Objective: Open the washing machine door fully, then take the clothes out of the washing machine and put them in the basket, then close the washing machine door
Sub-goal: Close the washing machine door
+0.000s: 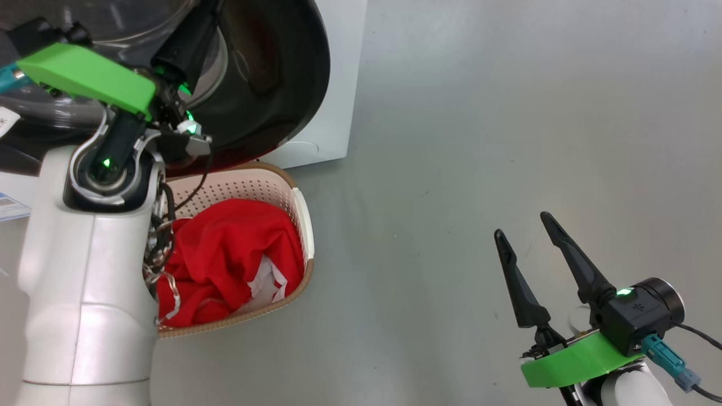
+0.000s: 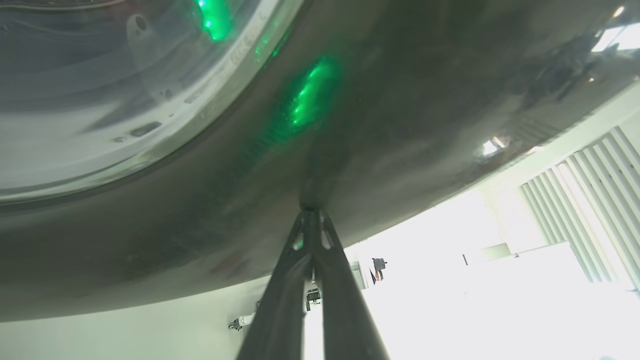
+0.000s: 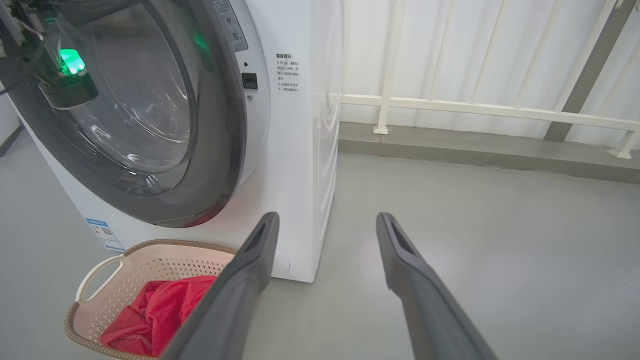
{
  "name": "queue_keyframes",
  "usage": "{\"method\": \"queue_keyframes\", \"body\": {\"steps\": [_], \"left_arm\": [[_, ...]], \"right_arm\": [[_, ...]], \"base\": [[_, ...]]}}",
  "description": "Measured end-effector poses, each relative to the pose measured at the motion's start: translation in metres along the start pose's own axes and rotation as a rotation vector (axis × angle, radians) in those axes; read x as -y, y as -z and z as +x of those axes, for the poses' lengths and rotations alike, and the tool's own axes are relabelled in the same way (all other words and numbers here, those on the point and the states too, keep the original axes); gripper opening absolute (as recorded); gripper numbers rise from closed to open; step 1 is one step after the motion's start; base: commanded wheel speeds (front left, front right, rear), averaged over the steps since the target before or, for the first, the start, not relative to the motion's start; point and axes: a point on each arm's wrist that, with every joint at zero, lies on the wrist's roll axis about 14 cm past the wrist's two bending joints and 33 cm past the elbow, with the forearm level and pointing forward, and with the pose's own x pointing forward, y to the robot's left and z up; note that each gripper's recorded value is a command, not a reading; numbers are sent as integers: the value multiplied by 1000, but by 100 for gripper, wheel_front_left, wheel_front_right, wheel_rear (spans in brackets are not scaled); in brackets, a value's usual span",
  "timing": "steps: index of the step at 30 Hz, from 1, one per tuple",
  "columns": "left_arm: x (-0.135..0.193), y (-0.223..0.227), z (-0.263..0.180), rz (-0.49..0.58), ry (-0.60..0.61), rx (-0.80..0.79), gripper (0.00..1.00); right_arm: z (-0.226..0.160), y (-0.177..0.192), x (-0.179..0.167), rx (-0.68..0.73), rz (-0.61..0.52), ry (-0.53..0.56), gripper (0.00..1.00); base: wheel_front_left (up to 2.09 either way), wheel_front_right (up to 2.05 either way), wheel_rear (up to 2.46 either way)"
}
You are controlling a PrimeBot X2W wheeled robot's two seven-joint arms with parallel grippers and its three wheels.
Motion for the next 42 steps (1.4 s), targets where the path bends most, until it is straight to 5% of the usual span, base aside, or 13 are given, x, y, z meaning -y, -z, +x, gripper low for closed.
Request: {"method": "queue_keyframes", "body": {"steps": [18,19,20,21,22,23,24,33,42], "left_arm": [[13,-11,-23,127,24,55,0],[13,-12,-27,136,21,66,5],[13,-14,-32,147,20,80,35],[14,-15,-36,160,23,88,47],[17,-17,-41,168,29,102,73],[19,-20,-46,179,30,120,92],[20,-22,-50,193,27,137,100],[21,-32,-101,285,-30,259,100],[17,-52,-164,738,-178,415,100]], "right_arm": [[4,0,-11,12,17,-34,100],[5,-1,-12,17,21,-37,100],[5,-2,-14,21,26,-41,100],[6,-3,-15,23,28,-47,100],[7,-3,-17,25,29,-53,100],[7,-4,-19,28,31,-58,100],[8,-4,-21,31,32,-64,100],[13,-14,-33,62,42,-103,100],[9,-30,-42,107,45,-130,100]], "base": [[0,0,0],[0,0,0],[0,0,0],[0,0,0],[0,0,0],[0,0,0],[0,0,0],[0,0,0],[0,0,0]]}}
